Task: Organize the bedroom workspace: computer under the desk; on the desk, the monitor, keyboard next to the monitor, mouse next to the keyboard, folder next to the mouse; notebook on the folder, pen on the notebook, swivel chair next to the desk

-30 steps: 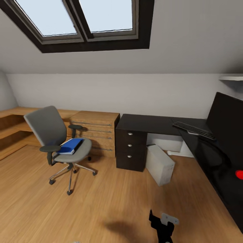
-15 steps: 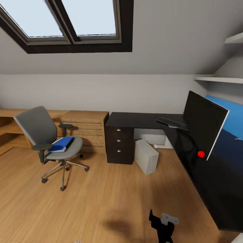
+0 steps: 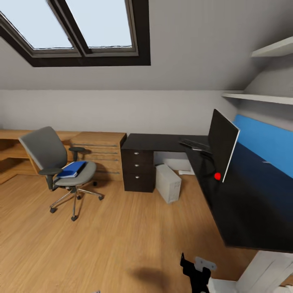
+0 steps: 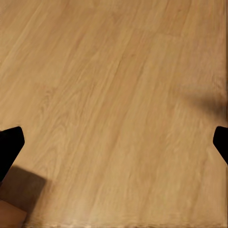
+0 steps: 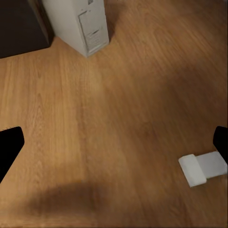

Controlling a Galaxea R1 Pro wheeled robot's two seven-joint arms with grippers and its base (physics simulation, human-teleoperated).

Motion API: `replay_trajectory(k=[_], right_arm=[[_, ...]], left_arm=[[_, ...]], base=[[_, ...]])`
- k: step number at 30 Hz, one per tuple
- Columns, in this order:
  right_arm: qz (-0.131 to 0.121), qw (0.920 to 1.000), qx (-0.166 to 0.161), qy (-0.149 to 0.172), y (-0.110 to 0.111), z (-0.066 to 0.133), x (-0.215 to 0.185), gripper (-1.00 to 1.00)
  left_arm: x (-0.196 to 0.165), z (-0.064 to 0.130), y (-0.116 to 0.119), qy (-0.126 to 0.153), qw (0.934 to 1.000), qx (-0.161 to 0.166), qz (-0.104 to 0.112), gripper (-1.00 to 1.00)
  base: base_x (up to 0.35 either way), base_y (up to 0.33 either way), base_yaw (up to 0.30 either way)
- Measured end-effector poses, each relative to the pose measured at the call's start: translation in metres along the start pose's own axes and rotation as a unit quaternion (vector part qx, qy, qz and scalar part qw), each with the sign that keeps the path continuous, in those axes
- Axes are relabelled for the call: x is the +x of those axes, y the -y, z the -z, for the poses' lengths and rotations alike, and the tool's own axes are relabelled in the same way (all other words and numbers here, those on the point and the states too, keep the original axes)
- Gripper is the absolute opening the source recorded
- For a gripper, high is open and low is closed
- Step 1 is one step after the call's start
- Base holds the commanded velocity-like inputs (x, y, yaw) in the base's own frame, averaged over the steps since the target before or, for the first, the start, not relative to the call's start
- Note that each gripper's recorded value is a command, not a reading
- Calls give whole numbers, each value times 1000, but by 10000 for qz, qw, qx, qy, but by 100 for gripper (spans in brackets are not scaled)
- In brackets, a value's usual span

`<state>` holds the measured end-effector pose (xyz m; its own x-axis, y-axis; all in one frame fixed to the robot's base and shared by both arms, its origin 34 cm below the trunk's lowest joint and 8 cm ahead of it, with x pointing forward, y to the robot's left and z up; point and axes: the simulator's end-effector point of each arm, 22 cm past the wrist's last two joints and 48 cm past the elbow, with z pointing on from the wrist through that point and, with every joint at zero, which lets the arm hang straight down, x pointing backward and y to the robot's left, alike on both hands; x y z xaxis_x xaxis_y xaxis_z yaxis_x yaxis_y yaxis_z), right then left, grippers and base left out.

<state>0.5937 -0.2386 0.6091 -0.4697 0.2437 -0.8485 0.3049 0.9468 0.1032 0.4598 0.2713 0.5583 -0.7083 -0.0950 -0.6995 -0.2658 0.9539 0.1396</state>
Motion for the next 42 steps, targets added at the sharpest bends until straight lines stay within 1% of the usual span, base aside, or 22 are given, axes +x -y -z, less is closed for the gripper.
replay_trajectory(k=[7,23,33,34,35,39,42], right_arm=[[65,10000,52,22,10,3,-12,100],[81,10000,39,37,7,16,-34,100],[75,10000,28,54,4,25,-47,100],[66,10000,41,53,5,26,-48,100],[66,10000,46,52,5,27,-49,100],[69,9999,52,56,6,30,-54,100],[73,9999,50,57,5,32,-58,100]], left_arm=[[-8,8,-3,-3,10000,-43,-13,100],[-24,26,-8,-17,10000,-56,-22,100],[-34,36,-14,-15,10000,-82,-19,100],[-22,37,-15,-299,9995,-71,-120,100],[-14,38,-16,-501,9985,-68,-194,100],[-7,43,-22,-767,9966,-85,-303,100],[-6,45,-28,-832,9959,-113,-346,100]], base=[[-285,-246,0],[-282,-246,0],[-45,-39,-5],[-1,-1,-126],[-1,-1,-153],[0,0,-214],[0,0,-254]])
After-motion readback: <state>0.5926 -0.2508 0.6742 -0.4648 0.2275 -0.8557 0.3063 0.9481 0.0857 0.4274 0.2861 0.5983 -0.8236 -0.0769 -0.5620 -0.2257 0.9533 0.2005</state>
